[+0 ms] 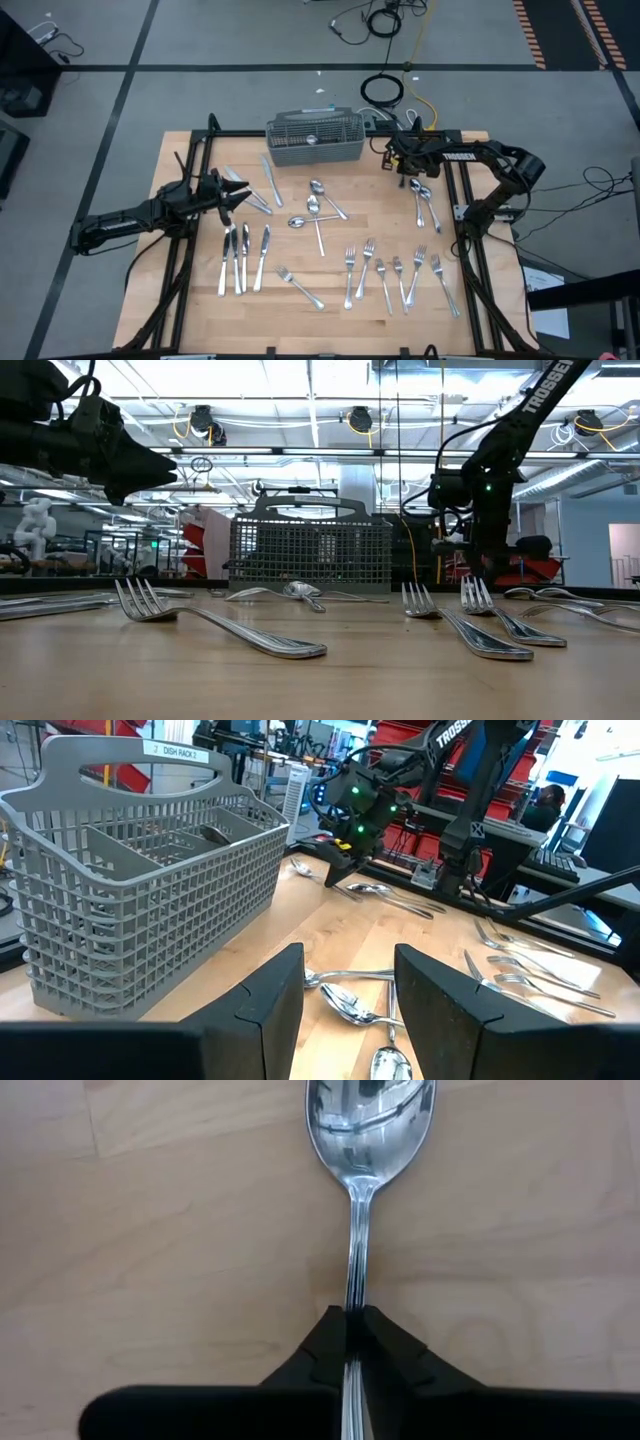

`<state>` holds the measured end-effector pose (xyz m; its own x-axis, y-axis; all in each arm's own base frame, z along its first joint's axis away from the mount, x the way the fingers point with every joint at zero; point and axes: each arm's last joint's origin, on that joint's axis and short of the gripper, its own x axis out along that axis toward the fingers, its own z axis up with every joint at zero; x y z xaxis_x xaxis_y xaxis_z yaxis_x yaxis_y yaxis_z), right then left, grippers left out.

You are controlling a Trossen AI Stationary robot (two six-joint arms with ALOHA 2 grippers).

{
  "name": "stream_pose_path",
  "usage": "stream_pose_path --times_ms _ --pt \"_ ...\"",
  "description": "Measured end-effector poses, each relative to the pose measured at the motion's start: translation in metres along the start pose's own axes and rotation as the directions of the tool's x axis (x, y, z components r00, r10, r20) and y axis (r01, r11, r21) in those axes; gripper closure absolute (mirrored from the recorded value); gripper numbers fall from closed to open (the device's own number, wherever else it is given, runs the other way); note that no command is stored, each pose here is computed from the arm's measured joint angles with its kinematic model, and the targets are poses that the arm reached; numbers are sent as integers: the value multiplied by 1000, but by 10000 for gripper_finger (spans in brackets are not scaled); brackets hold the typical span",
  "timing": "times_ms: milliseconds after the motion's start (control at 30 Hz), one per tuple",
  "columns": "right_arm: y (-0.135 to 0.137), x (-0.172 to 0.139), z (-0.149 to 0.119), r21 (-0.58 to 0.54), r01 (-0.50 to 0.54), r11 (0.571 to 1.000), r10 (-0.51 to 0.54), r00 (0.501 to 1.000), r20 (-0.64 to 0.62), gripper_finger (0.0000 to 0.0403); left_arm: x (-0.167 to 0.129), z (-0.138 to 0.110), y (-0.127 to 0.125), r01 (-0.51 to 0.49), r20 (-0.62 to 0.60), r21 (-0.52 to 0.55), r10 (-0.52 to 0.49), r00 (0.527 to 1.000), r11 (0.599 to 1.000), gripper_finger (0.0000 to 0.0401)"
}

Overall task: Sort silverware
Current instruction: Put the silver spoon into the gray utensil holder

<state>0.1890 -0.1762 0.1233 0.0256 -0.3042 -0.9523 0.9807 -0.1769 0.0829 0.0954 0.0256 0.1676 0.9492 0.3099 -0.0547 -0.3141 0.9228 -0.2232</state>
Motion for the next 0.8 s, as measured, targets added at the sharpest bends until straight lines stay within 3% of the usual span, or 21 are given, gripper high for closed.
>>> stream_pose_path --times_ms 167,400,567,800 --pt "2 -1 -3 -67 -3 998 4 1000 12 400 0 0 0 0 -1 0 0 1000 1000 237" --pt "5 -18 -5 -112 -86 990 90 996 27 401 0 0 0 0 -1 -1 0 1000 1000 237" --pt "6 -34 -1 -147 -125 981 142 984 107 402 0 0 0 0 -1 -1 0 1000 1000 237" --pt "17 -63 1 -207 -257 944 304 920 247 402 0 0 0 0 -3 0 0 1000 1000 237"
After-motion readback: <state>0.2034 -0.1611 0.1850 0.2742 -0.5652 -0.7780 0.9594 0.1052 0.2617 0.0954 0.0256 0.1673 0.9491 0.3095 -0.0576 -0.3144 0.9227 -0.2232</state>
